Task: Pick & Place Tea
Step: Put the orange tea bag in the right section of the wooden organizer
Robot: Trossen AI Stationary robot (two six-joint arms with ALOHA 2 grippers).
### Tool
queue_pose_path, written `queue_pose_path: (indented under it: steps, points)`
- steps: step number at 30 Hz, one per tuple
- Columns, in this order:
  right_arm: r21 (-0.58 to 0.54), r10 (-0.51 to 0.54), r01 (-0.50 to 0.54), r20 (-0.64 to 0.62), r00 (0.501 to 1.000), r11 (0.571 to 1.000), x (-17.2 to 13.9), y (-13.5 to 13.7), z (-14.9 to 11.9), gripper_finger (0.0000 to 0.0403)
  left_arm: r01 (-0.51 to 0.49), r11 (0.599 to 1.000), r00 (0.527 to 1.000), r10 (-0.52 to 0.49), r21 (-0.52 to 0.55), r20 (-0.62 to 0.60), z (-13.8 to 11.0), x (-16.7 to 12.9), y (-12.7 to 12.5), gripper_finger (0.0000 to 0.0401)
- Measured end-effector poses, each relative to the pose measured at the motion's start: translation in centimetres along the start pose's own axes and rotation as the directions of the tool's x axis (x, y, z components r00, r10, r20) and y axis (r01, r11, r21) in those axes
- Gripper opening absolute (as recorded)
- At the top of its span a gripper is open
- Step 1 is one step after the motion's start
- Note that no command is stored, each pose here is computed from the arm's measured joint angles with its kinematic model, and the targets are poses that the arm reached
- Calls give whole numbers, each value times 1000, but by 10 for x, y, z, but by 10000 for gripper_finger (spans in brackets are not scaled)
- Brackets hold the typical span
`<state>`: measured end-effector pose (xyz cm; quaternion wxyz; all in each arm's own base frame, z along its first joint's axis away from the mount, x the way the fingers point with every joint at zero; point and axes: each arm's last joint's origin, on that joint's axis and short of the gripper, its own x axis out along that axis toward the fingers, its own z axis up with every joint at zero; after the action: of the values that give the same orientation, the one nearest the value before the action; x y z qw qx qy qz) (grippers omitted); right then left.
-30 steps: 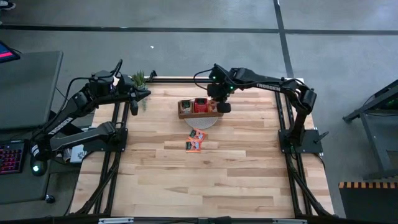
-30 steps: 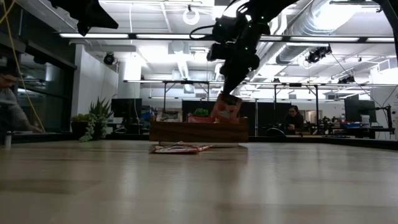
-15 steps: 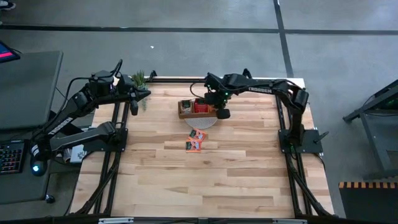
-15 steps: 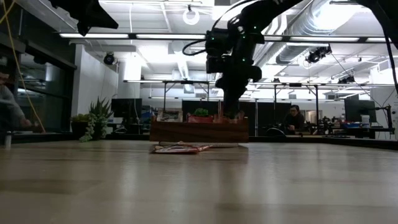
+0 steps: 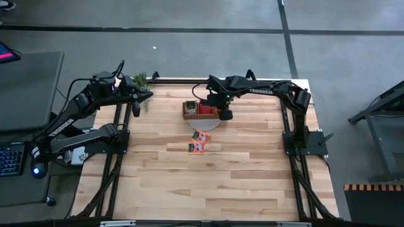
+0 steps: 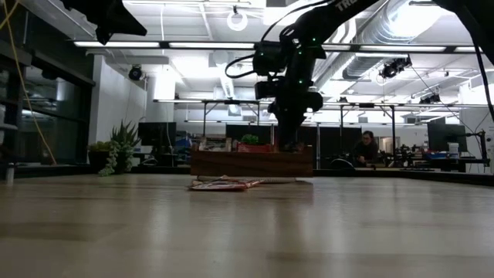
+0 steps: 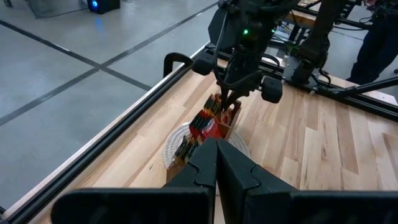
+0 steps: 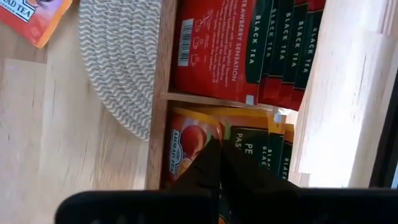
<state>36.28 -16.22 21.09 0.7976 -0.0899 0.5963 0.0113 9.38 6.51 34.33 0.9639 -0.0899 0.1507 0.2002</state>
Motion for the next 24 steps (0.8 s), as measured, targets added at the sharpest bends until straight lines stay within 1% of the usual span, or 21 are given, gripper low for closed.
queue_pose_path:
  steps: [6,13,17,24]
  points:
    - [-1,-14,14,20,1000,1000,-3,-2,3,2,0,1000,1000,0,0,0,0,0,0,0]
    - [-5,-13,13,65,998,1000,-14,-6,11,23,0,1000,1000,0,0,0,0,0,0,0]
    - [-6,-12,12,68,998,1000,-16,-7,12,47,-1,1000,1000,1,0,0,0,0,0,0]
    - [-4,-3,4,44,999,1000,-16,-6,10,110,-1,1000,1000,1,0,0,0,0,0,0]
